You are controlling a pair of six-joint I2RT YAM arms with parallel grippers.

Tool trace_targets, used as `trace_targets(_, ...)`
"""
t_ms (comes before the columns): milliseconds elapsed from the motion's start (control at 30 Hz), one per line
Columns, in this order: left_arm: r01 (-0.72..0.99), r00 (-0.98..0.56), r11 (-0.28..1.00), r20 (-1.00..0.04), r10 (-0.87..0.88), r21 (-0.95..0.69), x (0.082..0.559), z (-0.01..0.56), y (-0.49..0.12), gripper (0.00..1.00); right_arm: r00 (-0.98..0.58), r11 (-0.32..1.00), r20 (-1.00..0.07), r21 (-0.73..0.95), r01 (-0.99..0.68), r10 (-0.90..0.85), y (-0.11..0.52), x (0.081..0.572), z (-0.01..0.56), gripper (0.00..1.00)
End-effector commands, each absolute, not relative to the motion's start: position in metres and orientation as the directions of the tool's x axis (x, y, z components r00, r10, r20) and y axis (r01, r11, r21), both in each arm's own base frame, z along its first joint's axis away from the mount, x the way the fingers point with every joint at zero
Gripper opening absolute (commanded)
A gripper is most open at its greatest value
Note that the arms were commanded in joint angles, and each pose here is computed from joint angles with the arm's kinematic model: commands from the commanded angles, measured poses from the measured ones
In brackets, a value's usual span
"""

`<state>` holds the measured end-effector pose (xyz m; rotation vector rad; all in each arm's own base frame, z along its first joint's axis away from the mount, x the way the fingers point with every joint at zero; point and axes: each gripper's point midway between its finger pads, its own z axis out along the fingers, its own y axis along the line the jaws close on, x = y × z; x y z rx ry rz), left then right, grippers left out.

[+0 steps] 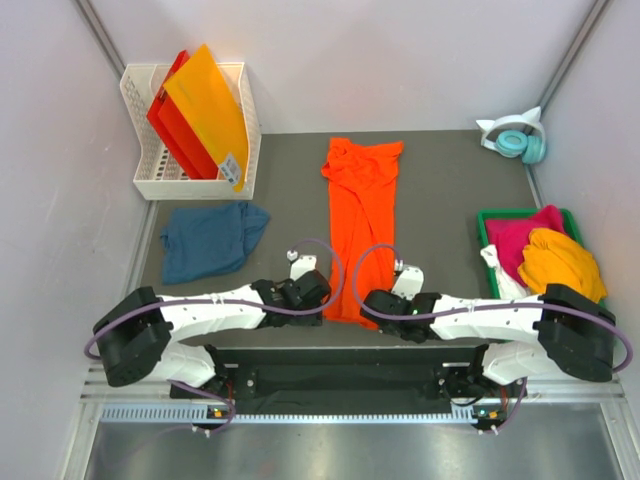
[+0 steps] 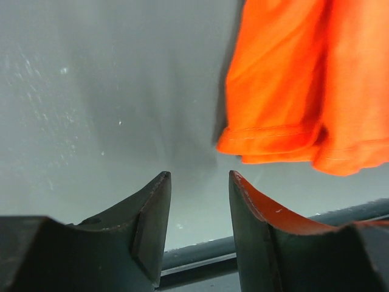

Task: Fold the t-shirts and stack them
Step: Fold the tshirt

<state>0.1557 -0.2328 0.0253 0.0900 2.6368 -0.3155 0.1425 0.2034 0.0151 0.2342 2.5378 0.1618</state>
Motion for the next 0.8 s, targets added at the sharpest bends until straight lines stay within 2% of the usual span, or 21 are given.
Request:
trace_targets(0,0.152,-0.824,0.960,-0.567,-0.009,-0.236,0.177,0.066,-0.247,0.49,-0.886,0.993,-0.450,0.065,0.097,0.116,0.189,0.114,-0.002,0.00)
trace_targets(133,0.177,-0.807,0.963,-0.590,0.025,-0.201,0.184,0.069,-0.247,0.51,-0.886,0.993,-0.449,0.061,0.098,0.115,0.191,0.115,-0.003,0.00)
trace_targets(767,0.194,-0.850,0.963,-0.521,0.070,-0.187,0.179,0.023,-0.262,0.51,-0.887,0.990,-0.440,0.061,0.124,0.138,0.190,0.113,-0.005,0.00)
